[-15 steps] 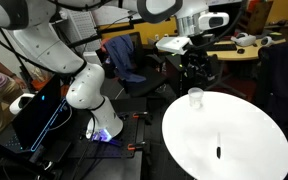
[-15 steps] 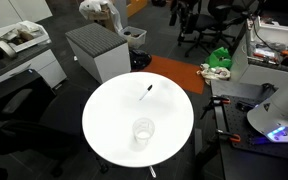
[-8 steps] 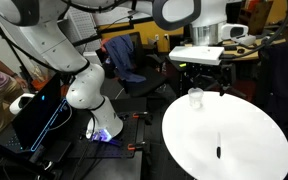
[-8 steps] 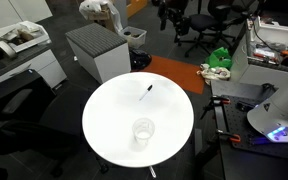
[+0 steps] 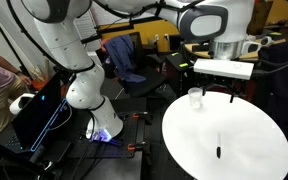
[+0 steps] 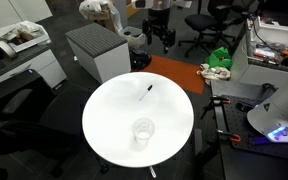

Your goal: Place the marker in the cup

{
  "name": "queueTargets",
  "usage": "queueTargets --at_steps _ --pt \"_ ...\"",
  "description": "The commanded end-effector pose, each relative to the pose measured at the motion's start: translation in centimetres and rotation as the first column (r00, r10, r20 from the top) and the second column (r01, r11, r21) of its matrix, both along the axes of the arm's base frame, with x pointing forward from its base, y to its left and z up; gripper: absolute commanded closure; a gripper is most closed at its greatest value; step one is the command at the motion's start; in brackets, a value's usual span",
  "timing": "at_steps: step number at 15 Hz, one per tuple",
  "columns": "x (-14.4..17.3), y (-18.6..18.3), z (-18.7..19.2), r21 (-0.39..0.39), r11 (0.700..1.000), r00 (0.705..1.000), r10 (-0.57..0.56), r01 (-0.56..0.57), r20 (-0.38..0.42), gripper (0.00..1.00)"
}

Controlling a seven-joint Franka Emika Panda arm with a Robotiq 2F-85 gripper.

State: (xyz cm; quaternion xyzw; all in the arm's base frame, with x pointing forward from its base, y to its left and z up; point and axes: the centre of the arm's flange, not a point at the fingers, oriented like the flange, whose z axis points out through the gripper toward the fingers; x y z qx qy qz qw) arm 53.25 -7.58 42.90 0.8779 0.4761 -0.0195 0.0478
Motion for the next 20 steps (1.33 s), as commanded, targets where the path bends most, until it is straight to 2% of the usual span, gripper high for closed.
queueTargets --at_steps 1,7,8,11,14,20 --pt "3.0 0.1 -2.6 0.047 0.999 0.999 0.019 -0.017 -0.039 0.0" --pt "3.3 -0.1 -6.4 0.021 0.998 0.995 -0.058 0.06 -0.082 0.0" --pt "2.6 0.1 -6.2 0.03 0.999 0.996 -0.029 0.032 -0.088 0.0" --pt "2.7 -0.3 -6.9 0.03 0.999 0.994 -0.036 0.04 -0.099 0.0" --pt "2.7 -0.2 -6.7 0.03 0.999 0.995 -0.036 0.039 -0.096 0.0" --pt "2.1 0.5 -7.6 -0.033 0.996 0.995 -0.082 0.08 -0.049 0.0"
